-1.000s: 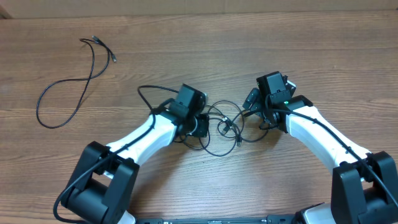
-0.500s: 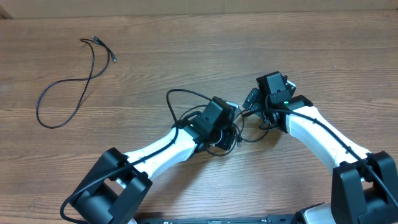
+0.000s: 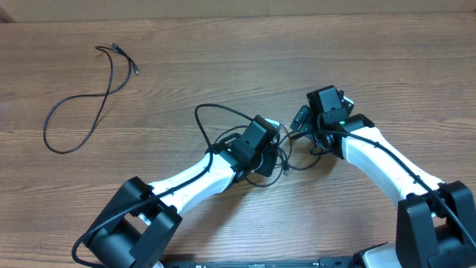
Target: Untangle cables
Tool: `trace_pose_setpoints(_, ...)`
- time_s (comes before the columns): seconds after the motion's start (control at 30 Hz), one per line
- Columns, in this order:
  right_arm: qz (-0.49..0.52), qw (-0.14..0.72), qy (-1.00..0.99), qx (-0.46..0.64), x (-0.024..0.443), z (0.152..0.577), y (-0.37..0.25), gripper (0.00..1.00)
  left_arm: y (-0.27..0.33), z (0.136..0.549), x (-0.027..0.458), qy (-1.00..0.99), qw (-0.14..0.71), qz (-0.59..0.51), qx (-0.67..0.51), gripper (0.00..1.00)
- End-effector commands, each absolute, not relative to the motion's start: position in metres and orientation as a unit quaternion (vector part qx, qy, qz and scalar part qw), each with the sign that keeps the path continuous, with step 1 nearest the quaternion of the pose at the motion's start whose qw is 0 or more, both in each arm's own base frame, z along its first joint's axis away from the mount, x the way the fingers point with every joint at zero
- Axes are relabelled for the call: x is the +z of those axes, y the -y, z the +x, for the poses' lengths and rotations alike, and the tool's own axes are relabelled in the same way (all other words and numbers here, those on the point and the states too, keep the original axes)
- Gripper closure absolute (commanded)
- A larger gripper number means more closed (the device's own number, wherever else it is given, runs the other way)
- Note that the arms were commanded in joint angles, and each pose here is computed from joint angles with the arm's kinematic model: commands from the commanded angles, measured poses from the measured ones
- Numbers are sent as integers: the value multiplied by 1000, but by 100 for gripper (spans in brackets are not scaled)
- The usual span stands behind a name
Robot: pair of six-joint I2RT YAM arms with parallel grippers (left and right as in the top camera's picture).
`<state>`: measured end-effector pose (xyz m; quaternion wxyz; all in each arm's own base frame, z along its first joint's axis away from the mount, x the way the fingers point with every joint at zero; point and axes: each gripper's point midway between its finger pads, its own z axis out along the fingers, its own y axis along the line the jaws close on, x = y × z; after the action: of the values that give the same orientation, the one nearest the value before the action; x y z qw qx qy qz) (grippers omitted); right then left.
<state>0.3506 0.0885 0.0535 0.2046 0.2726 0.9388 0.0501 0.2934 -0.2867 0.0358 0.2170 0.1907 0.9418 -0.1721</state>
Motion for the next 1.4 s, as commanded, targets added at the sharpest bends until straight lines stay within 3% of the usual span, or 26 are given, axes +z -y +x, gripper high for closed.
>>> trace_pose_setpoints(0.0, 275, 216, -936, 48, 58, 352, -87, 0, 279, 298, 30, -945, 225, 186, -148, 76)
trace_pose_setpoints(0.17, 275, 216, -936, 48, 58, 352, -87, 0, 279, 298, 31, -945, 226, 186, -149, 89)
trace_pose_setpoints(0.37, 275, 216, -936, 49, 58, 352, -87, 0, 285, 304, 29, -941, 237, 185, -156, 90)
trace_pose_setpoints(0.63, 275, 216, -936, 49, 58, 352, -87, 0, 291, 304, 2, -944, 220, 189, -159, 85)
trace_pose_setpoints(1.37, 275, 216, -936, 49, 58, 352, -87, 0, 291, 303, 2, -944, 218, 191, -160, 83)
